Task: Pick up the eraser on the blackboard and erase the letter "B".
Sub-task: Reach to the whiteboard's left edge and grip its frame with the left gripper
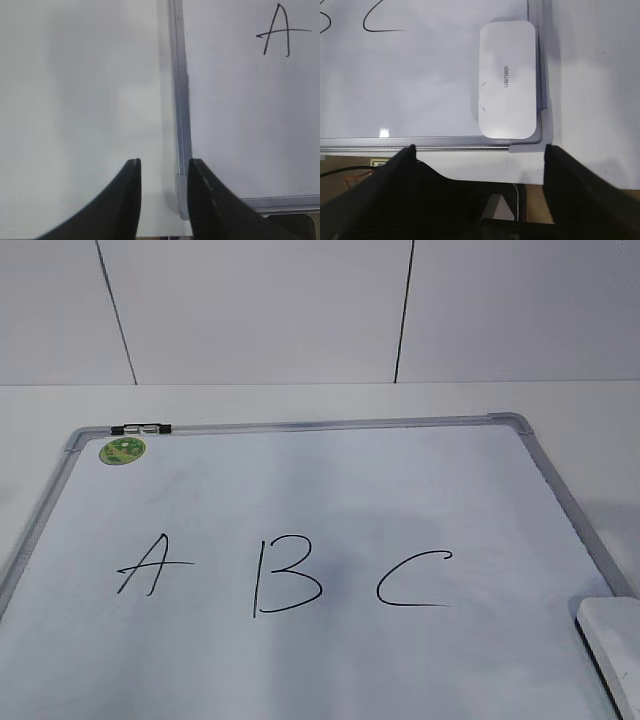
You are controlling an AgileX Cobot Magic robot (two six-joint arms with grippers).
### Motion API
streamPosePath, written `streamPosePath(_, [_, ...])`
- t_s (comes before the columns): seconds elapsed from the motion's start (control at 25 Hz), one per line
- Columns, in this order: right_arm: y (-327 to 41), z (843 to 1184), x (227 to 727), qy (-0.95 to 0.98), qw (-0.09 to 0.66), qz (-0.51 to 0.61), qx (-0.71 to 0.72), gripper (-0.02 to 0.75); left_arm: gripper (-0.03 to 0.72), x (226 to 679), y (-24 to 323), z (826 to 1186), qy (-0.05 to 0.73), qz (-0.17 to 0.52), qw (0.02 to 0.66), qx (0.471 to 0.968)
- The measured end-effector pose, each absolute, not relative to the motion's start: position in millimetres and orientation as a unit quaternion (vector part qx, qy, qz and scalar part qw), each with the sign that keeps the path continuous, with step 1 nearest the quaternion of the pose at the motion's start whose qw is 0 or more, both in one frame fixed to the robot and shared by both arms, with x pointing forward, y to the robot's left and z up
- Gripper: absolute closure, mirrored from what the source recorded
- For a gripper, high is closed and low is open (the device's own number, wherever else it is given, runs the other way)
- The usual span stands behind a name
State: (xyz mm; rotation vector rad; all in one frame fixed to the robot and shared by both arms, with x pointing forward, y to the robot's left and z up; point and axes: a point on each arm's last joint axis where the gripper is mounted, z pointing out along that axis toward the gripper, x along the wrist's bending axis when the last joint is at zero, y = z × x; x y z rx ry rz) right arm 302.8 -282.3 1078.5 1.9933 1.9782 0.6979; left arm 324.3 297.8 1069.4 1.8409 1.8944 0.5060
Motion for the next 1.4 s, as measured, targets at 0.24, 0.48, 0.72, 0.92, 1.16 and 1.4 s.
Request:
streamPosePath(0.24, [-279, 1070, 323, 0.684, 0.087, 0.198, 0.696, 0.151, 0.449, 370, 297, 1073, 0.701, 0.112, 0.165, 0.685])
streamPosePath(0.48, [-278, 1070, 334, 0.685, 0.075, 0.184, 0.701, 0.151, 0.449, 426, 297, 1069, 0.695, 0.06, 0.114, 0.708])
streamPosePath(0.72, [-278, 1070, 335, 0.685, 0.074, 0.183, 0.701, 0.152, 0.449, 470, 296, 1063, 0.688, 0.03, 0.1, 0.718])
streamPosePath(0.92, [-278, 1070, 336, 0.678, 0.072, 0.184, 0.708, 0.152, 0.449, 501, 293, 1042, 0.679, 0.009, 0.106, 0.727])
streamPosePath(1.16, [-278, 1070, 336, 0.677, 0.072, 0.184, 0.709, 0.151, 0.449, 525, 293, 1006, 0.672, -0.011, 0.091, 0.735])
streamPosePath(1.4, [-278, 1070, 336, 0.677, 0.071, 0.184, 0.709, 0.151, 0.449, 543, 293, 973, 0.672, -0.03, 0.078, 0.735])
